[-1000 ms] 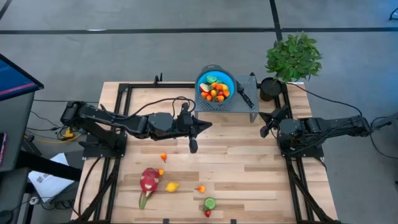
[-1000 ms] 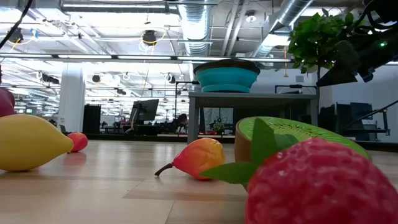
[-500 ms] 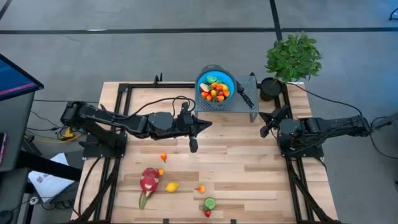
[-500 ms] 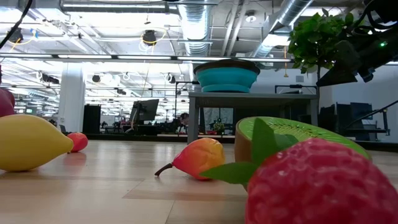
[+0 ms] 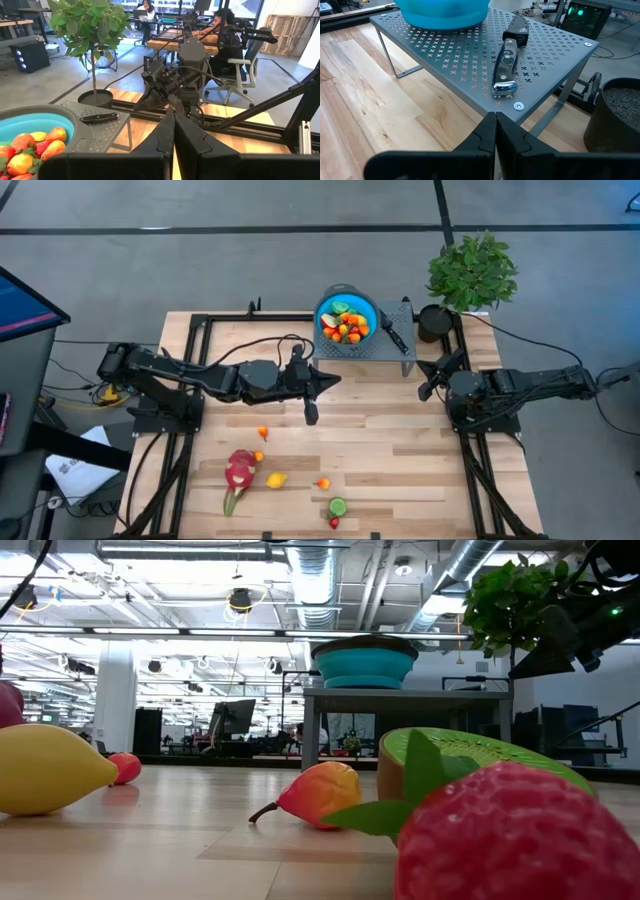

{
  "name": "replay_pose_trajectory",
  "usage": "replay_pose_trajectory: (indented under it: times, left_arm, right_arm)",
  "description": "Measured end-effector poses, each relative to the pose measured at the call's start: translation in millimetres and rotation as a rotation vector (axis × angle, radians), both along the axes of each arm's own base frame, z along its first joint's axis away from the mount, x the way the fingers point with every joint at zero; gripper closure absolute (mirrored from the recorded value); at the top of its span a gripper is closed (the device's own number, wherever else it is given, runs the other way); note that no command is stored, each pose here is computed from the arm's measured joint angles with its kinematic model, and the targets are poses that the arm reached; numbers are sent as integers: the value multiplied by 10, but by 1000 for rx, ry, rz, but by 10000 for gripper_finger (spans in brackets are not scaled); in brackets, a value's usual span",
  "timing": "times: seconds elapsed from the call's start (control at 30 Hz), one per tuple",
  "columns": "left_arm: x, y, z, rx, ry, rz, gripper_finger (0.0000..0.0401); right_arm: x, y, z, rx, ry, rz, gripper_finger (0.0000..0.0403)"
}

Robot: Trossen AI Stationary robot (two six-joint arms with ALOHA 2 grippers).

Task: Pick & Place Fruit
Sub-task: Put the top yellow pear into the strainer bowl

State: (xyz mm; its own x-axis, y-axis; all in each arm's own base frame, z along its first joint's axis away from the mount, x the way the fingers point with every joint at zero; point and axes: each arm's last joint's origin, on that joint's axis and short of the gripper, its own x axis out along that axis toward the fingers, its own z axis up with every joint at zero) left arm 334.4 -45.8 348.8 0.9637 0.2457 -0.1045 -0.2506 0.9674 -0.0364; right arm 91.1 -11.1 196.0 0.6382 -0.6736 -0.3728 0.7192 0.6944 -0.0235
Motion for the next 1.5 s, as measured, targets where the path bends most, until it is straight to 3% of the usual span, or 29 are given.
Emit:
replay_pose_trajectory:
  times: [0.43, 0.8, 1.37, 1.5]
  left_arm:
    - [2, 1, 4, -1, -5, 0, 399]
    - [-128, 23, 178, -26, -71, 1, 399]
    - [-188, 86, 256, -77, -110, 20, 399]
    - [-189, 80, 108, -144, 11, 36, 399]
  right_arm:
    - [5, 0, 7, 1, -10, -1, 403]
    - [96, 10, 192, 28, -246, -1, 403]
    - [63, 7, 111, 16, -145, 0, 403]
    - [59, 6, 103, 14, -134, -1, 403]
